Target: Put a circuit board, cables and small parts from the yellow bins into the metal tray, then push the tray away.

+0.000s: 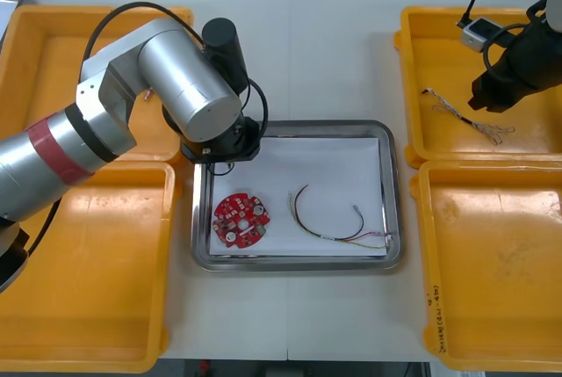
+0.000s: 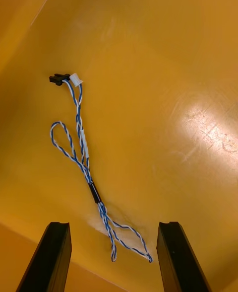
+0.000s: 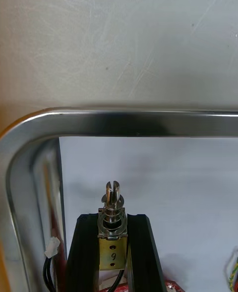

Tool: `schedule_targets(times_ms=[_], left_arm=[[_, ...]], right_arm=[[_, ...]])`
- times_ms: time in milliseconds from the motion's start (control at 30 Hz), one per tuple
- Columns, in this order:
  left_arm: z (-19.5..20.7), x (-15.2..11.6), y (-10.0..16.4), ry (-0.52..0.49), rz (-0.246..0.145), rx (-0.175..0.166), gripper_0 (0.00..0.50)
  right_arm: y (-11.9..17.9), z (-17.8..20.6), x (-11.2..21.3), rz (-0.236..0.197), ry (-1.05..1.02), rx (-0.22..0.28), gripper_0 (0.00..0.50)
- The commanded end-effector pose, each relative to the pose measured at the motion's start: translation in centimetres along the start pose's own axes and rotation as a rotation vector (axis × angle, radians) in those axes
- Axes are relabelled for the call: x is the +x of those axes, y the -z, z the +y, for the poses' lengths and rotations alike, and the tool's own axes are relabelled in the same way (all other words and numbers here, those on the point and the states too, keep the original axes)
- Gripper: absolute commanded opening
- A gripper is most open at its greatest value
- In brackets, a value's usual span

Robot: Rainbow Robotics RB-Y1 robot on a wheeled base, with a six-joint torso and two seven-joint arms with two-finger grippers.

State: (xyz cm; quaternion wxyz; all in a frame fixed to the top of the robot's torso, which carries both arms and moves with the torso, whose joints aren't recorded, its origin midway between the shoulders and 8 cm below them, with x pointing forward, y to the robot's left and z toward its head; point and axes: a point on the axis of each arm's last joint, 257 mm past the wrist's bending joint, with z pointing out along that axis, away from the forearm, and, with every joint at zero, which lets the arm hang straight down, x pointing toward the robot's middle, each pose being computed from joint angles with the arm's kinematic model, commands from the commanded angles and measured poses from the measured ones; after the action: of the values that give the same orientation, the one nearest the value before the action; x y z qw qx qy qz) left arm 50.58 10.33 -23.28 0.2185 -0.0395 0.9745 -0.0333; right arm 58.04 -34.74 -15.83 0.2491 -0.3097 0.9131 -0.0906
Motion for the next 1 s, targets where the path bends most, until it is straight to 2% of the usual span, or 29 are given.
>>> schedule_targets(times_ms=[33,167,400,433,467,500,533,567,600,667,767,867,1000], left_arm=[[-1.4,1.1,-0.8,0.062,0.005,0.029,0.001],[-1.5,1.5,-1.1,0.062,0.009,0.031,0.0],[-1.4,1.9,-1.5,0.064,0.011,0.022,0.003],[-1.4,1.9,-1.5,0.067,0.011,0.022,0.047],[-1.4,1.9,-1.5,0.071,0.01,0.024,0.138],[-1.5,1.9,-1.4,0.071,0.01,0.025,0.194],[-1.6,1.9,-1.4,0.074,0.01,0.028,0.301],[-1.6,1.9,-1.4,0.076,0.01,0.028,0.347],[-1.6,1.8,-1.4,0.076,0.008,0.027,0.359],[-1.6,1.8,-1.4,0.077,0.008,0.027,0.424],[-1.6,1.8,-1.4,0.082,0.005,0.027,0.466],[-1.6,1.7,-1.3,0.086,0.004,0.027,0.493],[-1.6,1.8,-1.1,0.084,0.001,0.025,0.5]], right_arm=[[-1.0,0.4,0.0,0.003,0.059,0.03,0.5],[-1.7,0.4,0.4,0.016,0.068,0.047,0.5],[-3.3,0.7,1.7,0.033,0.055,0.034,0.5],[-3.6,0.7,1.8,0.032,0.049,0.031,0.5],[-3.9,0.7,1.8,0.027,0.048,0.034,0.5],[-4.0,0.5,1.8,0.027,0.046,0.036,0.5],[-4.2,0.5,1.9,0.024,0.042,0.037,0.5],[-4.4,0.4,1.9,0.024,0.039,0.038,0.5],[-4.4,0.4,1.9,0.022,0.039,0.037,0.5],[-4.4,0.4,1.9,0.021,0.038,0.038,0.5],[-4.4,0.5,1.8,0.017,0.033,0.037,0.5],[-5.1,0.9,2.1,0.022,0.022,0.022,0.5],[-6.0,1.2,2.1,0.013,0.015,0.019,0.5]])
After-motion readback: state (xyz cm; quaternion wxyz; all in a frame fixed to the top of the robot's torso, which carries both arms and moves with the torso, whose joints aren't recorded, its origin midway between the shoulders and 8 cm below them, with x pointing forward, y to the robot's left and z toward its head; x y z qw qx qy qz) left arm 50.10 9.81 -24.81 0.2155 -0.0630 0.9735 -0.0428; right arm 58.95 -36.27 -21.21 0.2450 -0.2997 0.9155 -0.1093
